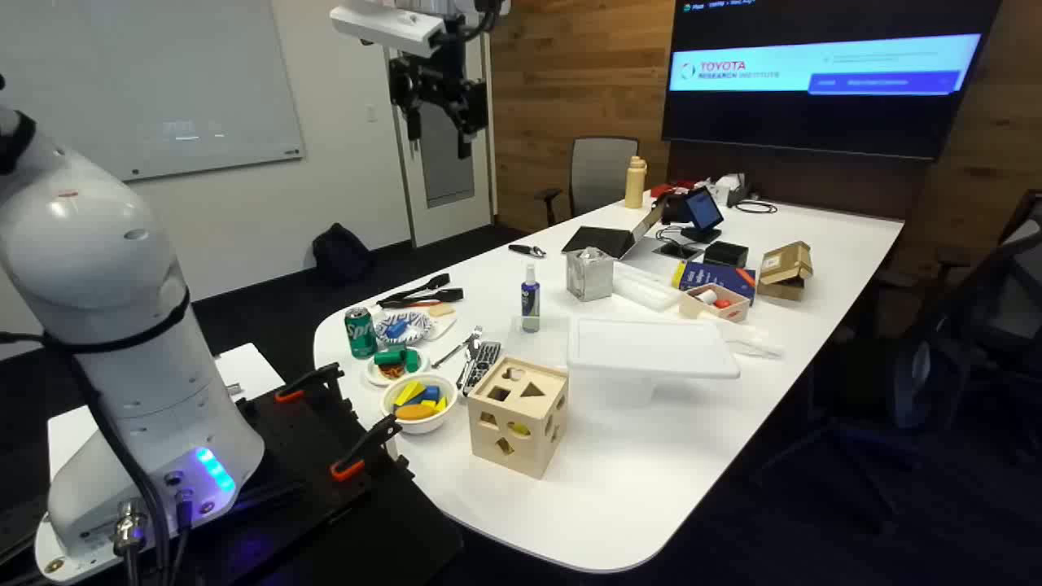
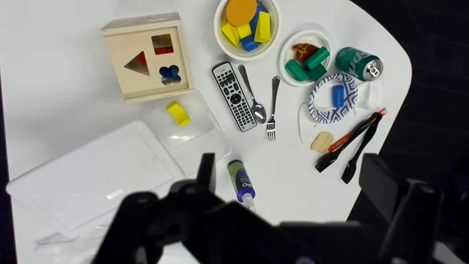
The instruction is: Move some items in the white bowl into the transparent bowl
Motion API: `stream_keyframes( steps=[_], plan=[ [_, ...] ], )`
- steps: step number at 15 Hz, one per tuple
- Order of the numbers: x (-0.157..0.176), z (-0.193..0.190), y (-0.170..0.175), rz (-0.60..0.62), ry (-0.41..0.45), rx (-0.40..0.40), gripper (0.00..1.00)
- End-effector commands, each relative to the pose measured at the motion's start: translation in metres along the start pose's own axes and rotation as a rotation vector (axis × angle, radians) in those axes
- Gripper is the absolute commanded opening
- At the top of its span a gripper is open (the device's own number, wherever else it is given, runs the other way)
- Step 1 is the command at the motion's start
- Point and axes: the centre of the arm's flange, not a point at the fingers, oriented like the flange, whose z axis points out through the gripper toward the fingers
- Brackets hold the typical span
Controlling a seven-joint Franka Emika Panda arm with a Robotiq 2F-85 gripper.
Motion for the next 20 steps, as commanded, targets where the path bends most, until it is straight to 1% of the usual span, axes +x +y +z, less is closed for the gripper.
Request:
stream_keyframes(
  steps=[1, 3, 6, 10, 13, 15, 17, 20],
  plan=[
    [0.0, 0.0, 0.0, 0.0, 0.0, 0.0, 1.0],
    [0.003, 0.028, 0.009, -0.001, -0.008, 0.032, 1.0],
    [0.005, 0.09, 0.002, 0.025, -0.03, 0.059, 1.0],
    [-0.012, 0.19, -0.016, 0.126, -0.026, 0.083, 1.0],
    [-0.03, 0.254, -0.025, 0.206, -0.016, 0.111, 1.0],
    [-0.036, 0.286, -0.03, 0.28, -0.011, 0.102, 1.0],
    [-0.033, 0.307, -0.032, 0.351, -0.01, 0.087, 1.0],
    [-0.042, 0.335, -0.035, 0.42, -0.055, 0.07, 1.0]
  ],
)
